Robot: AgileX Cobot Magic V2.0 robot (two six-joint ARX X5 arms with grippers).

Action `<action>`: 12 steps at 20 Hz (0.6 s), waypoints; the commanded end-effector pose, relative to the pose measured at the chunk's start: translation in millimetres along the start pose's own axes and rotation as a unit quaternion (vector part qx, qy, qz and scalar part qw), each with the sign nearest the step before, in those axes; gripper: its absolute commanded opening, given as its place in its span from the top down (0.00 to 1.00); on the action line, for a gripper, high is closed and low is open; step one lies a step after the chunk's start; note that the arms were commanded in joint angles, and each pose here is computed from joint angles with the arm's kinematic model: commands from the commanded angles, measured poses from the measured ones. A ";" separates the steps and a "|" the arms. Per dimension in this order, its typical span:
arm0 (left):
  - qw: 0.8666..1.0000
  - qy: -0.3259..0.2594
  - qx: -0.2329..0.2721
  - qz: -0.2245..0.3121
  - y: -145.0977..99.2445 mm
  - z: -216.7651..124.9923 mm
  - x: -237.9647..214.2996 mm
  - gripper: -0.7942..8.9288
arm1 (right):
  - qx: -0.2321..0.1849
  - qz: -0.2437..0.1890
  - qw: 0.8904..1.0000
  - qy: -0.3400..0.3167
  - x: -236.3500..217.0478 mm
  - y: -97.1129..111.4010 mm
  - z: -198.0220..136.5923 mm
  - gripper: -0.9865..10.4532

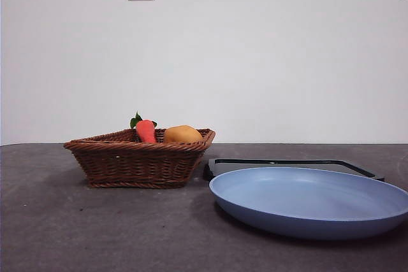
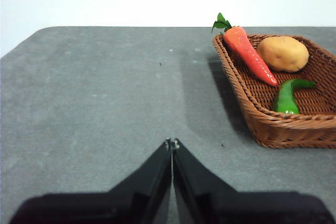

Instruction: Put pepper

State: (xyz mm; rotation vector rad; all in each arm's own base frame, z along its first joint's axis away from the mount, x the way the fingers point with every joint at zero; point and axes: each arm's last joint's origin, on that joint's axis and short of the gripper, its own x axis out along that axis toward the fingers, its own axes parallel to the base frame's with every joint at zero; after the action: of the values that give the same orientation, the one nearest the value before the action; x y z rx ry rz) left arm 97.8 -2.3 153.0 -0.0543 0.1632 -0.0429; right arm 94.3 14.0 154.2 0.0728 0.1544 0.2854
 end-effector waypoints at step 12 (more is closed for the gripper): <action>0.988 0.001 -0.126 -0.084 -4.9 4.3 -1.4 0.91 | 0.184 0.009 0.983 -0.021 -2.2 1.3 8.8 0.91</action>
State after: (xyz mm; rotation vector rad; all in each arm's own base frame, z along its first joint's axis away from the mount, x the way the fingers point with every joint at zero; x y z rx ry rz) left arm 97.3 -6.4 153.5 -0.2769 0.1833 -0.1682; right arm 94.4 14.1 155.4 0.3465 0.1833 0.2687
